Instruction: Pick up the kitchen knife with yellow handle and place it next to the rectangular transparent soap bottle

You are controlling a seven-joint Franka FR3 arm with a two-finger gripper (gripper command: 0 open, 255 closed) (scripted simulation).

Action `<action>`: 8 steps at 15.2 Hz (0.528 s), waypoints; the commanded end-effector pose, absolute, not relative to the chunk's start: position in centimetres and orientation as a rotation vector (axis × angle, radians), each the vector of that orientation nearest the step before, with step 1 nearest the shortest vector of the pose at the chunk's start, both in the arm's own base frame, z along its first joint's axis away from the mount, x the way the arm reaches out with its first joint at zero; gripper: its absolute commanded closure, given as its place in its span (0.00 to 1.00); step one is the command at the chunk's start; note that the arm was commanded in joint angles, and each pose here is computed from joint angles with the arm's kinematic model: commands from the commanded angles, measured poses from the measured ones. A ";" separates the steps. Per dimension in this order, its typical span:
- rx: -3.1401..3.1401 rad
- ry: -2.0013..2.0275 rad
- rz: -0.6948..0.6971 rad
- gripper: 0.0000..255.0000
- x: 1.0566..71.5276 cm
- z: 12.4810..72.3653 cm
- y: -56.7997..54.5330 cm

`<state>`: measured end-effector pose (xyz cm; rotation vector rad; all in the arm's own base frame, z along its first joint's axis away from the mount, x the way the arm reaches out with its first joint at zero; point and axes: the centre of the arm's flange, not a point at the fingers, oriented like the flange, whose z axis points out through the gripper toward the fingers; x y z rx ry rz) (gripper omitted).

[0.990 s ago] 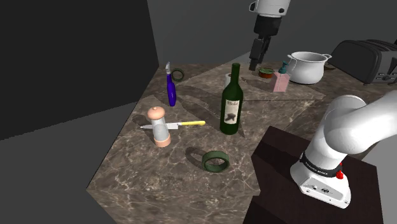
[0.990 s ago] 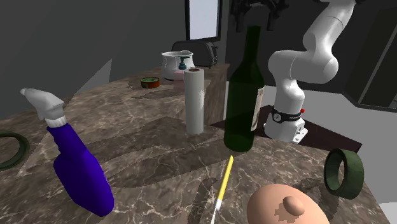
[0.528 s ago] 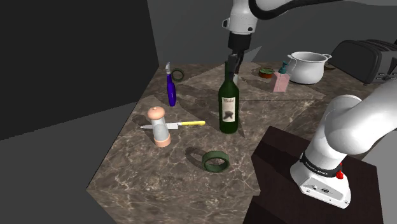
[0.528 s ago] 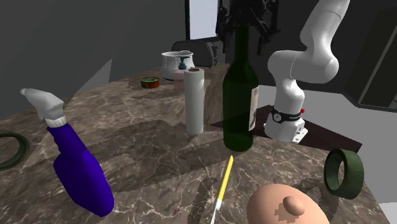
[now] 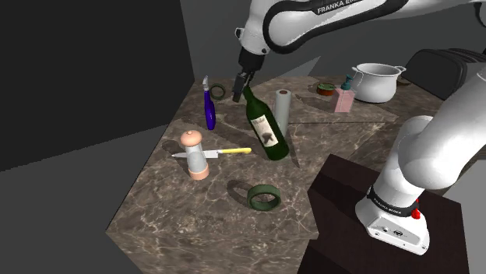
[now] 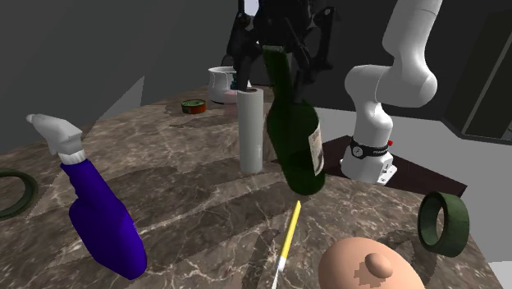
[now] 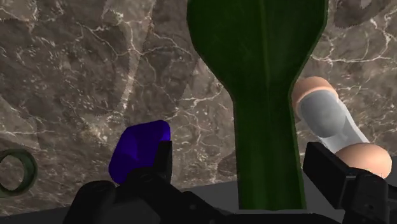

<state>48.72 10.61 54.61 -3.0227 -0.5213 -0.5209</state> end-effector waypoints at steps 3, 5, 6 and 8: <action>-3.054 -0.638 -0.030 0.00 49.6 47.7 12.9; -3.047 -0.688 -0.021 0.00 51.3 46.2 14.4; -3.044 -0.713 -0.017 0.00 52.1 45.4 15.1; -3.036 -0.763 -0.008 0.00 53.7 43.8 16.6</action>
